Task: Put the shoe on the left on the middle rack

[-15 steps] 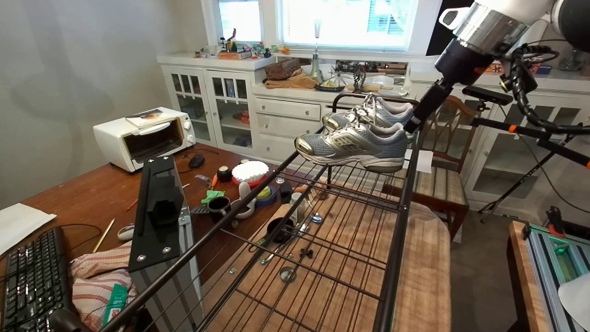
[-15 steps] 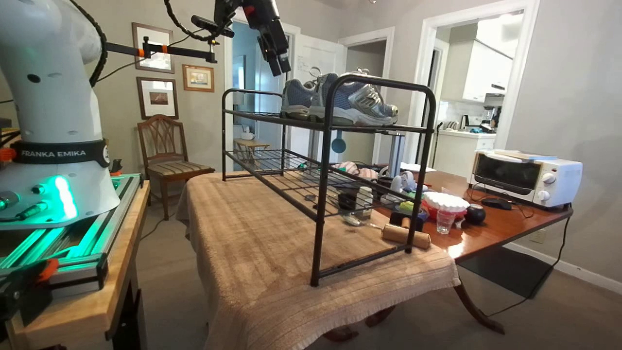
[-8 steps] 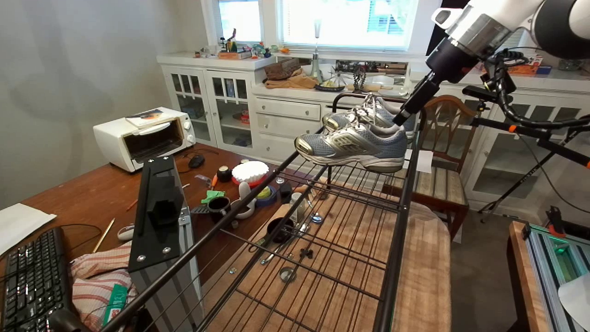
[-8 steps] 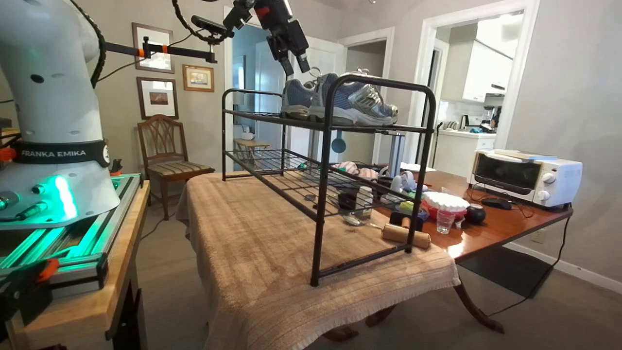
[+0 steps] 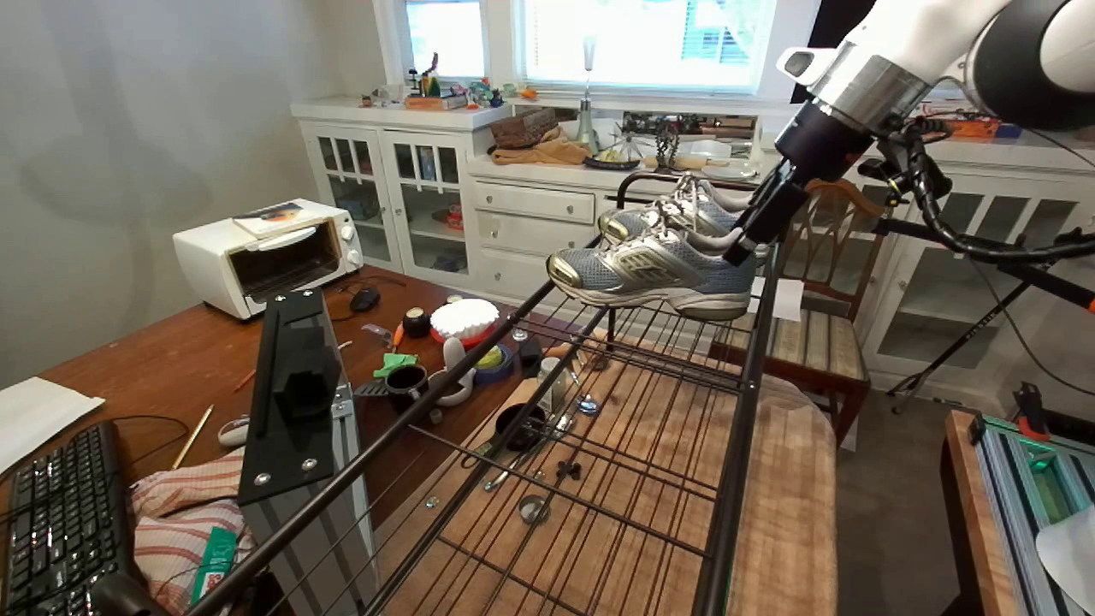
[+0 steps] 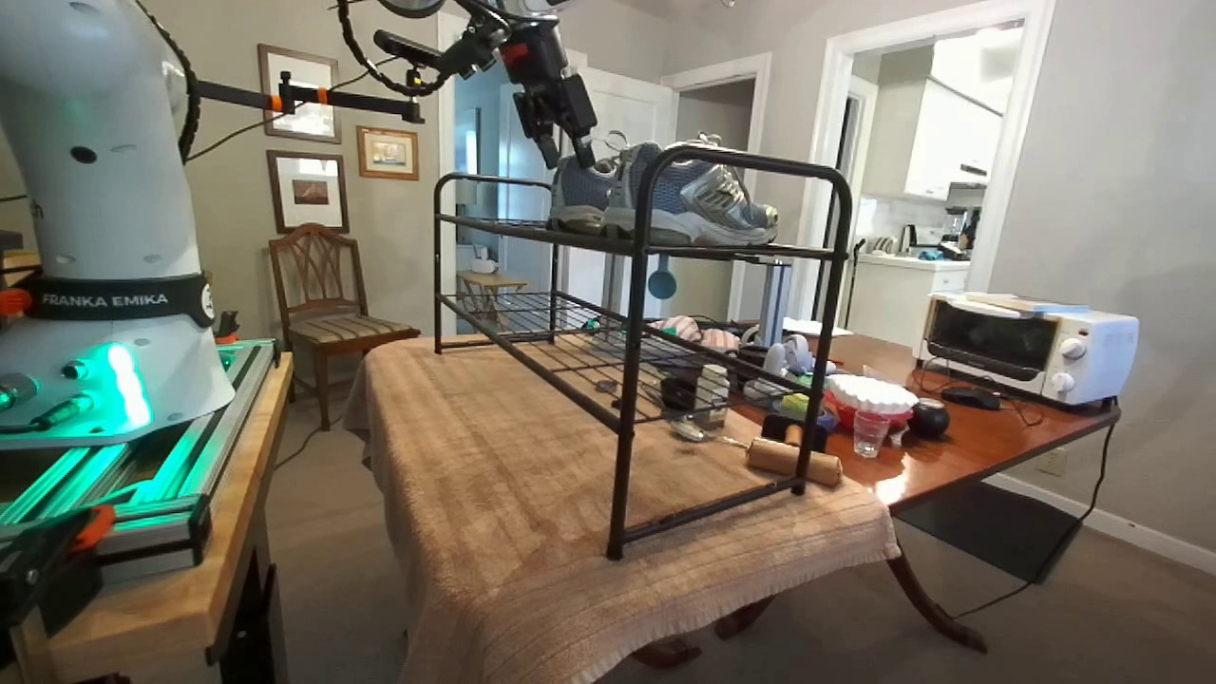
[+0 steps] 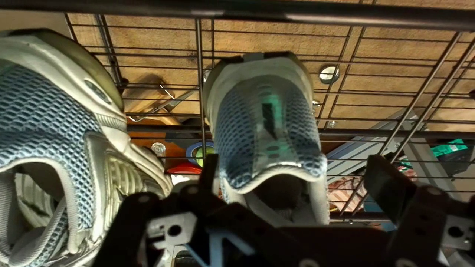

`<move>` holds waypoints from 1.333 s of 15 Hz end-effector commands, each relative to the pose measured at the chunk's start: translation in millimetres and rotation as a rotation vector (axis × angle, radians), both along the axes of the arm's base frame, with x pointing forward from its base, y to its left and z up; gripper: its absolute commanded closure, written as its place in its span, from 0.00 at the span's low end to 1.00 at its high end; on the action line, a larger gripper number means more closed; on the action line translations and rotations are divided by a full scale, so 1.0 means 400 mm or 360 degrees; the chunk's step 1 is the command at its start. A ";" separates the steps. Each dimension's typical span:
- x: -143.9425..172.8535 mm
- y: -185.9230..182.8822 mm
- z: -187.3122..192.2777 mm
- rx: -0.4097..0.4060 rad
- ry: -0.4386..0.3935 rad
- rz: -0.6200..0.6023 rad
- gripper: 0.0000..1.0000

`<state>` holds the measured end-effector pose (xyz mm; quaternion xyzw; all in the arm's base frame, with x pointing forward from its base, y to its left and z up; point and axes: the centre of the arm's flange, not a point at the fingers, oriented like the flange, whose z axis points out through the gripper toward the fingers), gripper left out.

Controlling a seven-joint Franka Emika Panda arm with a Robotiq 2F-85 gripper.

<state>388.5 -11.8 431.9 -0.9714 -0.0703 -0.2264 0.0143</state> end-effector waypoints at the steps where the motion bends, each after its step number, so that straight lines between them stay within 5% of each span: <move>1: -0.024 -0.008 -0.052 -0.0011 0.0051 0.0017 0.00; 20: -0.018 -0.048 -0.020 0.0146 -0.0104 -0.0178 0.00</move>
